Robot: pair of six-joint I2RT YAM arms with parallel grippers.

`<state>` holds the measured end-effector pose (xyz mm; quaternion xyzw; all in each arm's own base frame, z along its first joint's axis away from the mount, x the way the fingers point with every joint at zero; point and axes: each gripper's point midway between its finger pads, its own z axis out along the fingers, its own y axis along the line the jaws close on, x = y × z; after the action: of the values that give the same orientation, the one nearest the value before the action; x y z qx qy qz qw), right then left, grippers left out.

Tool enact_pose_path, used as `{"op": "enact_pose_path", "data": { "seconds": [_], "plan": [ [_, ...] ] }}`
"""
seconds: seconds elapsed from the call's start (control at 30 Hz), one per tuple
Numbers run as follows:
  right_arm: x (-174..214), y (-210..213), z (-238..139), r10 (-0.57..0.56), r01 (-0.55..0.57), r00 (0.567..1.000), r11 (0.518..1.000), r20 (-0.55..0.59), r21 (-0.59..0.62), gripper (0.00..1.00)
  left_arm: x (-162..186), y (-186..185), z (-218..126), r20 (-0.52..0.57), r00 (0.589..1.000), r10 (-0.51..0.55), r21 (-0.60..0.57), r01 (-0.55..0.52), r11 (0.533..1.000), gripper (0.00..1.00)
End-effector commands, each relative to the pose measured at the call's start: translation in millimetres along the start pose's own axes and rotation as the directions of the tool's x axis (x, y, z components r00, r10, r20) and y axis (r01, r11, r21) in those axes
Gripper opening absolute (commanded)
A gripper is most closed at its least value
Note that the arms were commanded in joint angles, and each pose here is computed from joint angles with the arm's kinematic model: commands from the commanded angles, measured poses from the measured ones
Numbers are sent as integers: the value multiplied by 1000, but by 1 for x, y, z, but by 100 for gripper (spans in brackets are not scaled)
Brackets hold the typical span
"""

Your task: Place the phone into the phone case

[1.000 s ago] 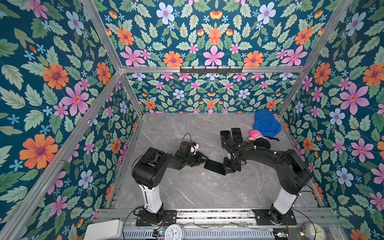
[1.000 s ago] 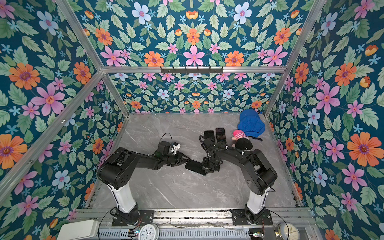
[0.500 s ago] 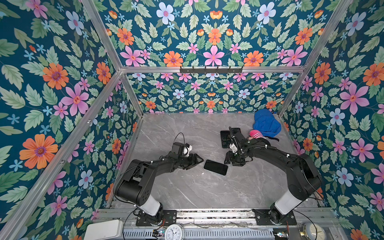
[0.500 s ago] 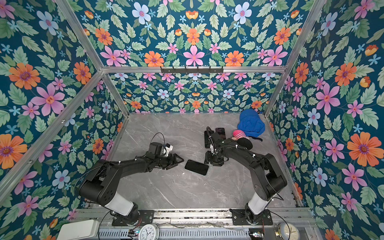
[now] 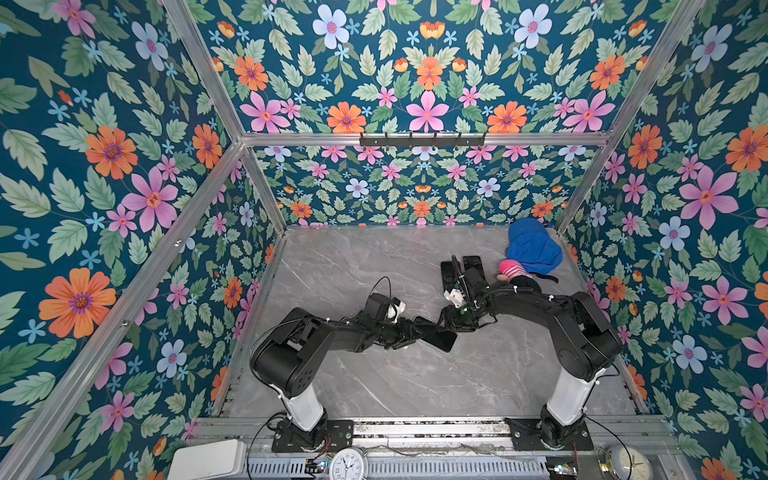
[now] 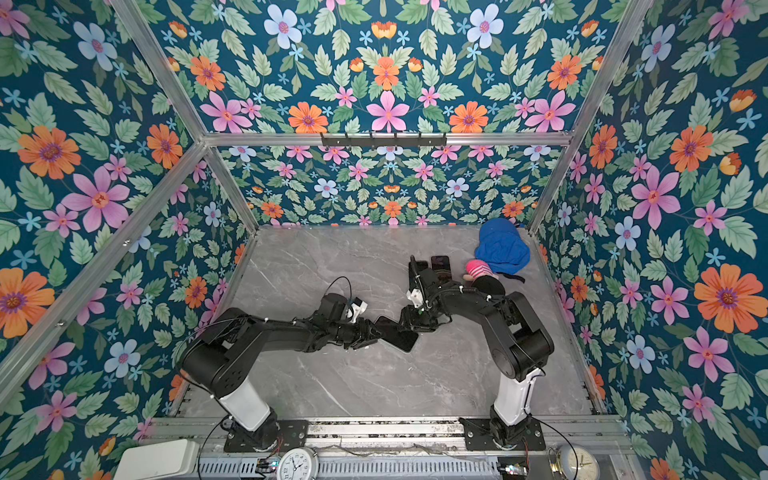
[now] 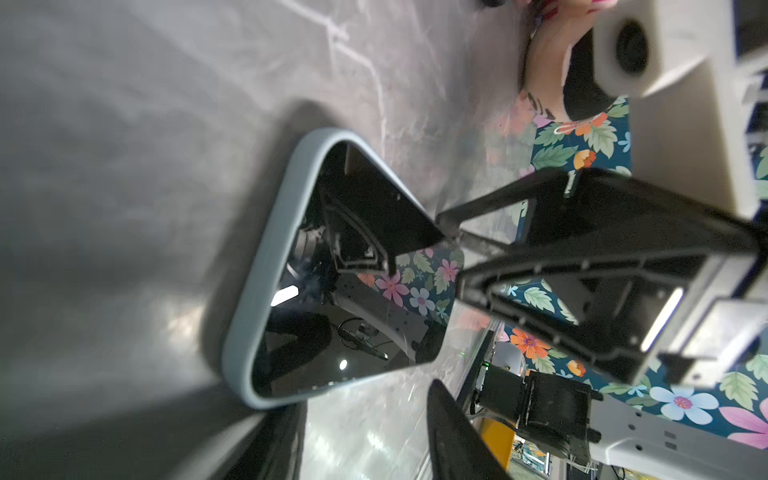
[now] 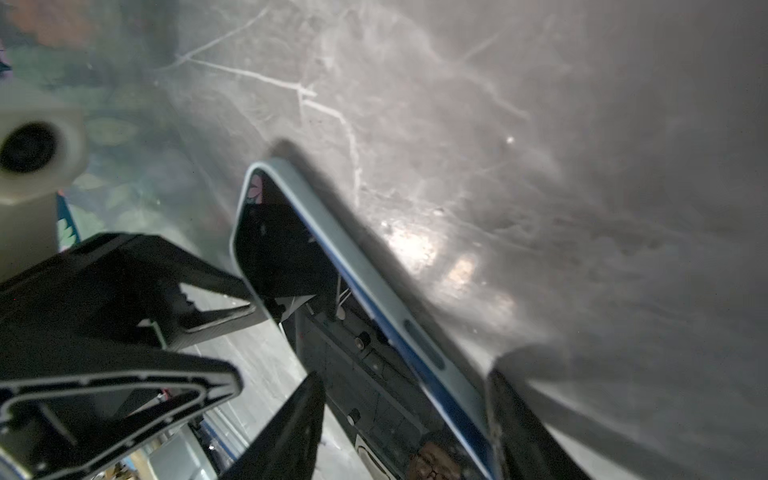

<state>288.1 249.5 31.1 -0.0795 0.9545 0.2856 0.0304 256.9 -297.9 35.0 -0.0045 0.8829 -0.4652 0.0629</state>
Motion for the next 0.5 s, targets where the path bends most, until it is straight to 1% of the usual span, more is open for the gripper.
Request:
{"op": "enact_pose_path", "data": {
  "seconds": [0.0,0.13,0.23,0.33,0.4,0.47],
  "plan": [
    [17,-3,7,27,-27,999,1000,-47,-12,59,-18,-5,9,9,999,47,10,-47,999,46],
    [27,4,8,60,-61,997,998,-49,-35,57,-40,-6,12,14,998,63,3,-63,998,44],
    [29,8,7,91,-93,995,995,-41,-41,54,-47,-5,15,16,998,64,1,-64,998,44],
    [29,2,1,147,-147,989,989,-9,1,52,-49,-3,16,-1,999,43,-14,-43,999,44],
    [29,-10,-10,208,-210,978,975,33,69,55,-39,2,8,-42,999,7,-84,-11,996,46],
    [27,-11,-24,228,-235,970,968,89,86,56,-24,9,-6,-67,997,-45,-156,34,987,45]
  ]
}}
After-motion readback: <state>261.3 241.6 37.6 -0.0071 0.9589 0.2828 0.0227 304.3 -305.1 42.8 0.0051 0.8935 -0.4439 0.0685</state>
